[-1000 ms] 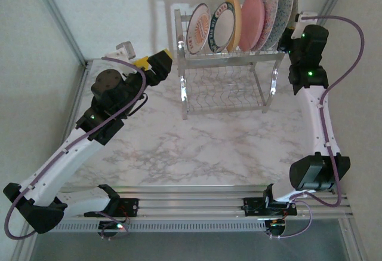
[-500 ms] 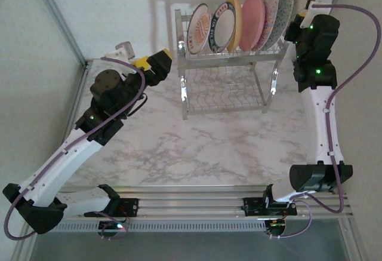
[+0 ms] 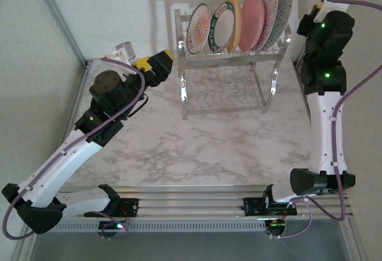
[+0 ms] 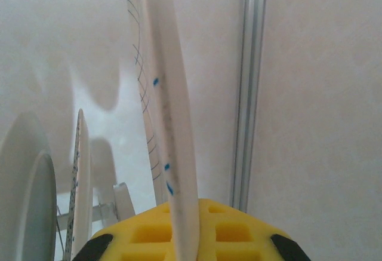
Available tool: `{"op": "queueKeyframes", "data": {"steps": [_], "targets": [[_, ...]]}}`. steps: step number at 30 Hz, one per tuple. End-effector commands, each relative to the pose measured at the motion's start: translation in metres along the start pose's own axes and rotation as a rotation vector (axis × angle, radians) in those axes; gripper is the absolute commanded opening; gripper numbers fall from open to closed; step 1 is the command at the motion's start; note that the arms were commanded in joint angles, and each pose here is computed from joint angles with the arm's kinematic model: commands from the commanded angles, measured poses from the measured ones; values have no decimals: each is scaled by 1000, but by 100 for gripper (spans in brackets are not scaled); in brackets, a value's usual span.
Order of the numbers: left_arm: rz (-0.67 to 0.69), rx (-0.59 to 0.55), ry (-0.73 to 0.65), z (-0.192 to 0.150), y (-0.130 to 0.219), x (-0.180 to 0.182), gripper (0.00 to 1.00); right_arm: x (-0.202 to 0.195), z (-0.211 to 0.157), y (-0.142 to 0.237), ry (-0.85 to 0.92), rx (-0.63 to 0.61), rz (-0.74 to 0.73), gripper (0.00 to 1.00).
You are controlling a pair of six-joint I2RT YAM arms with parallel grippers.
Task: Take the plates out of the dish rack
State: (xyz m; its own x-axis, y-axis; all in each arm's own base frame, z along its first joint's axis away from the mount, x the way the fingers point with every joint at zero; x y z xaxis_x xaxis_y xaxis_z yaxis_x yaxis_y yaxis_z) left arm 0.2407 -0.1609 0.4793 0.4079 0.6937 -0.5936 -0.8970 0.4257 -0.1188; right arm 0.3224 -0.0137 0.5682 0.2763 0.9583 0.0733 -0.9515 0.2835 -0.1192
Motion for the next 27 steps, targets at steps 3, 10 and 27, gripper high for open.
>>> {"op": "queueKeyframes", "data": {"steps": [3,10,27], "targets": [[-64,-28,28,13,-2,-17,100,-18,61,48,-90,-222,-37,0],[-133,20,52,13,-17,-31,99,-27,79,94,-196,-316,57,0],[-427,156,174,17,-85,-88,93,20,73,122,-724,-28,781,0]]}}
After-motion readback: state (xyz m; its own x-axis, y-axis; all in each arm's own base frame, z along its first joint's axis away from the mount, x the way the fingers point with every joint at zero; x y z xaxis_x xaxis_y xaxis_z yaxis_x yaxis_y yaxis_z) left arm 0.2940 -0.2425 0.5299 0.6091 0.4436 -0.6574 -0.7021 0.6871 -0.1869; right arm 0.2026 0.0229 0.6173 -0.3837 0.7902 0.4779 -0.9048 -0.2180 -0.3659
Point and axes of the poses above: each hand's point on the last joint's axis, 136 mm out from that joint toward the fingers, its own y axis back along the fingers, its own x axis along the line the jaws close on, z = x × y, the point moved 9 cm from there along y, back along the fingers, and after that the axes turned 4 degrees about -y, right-handed, at the moved point
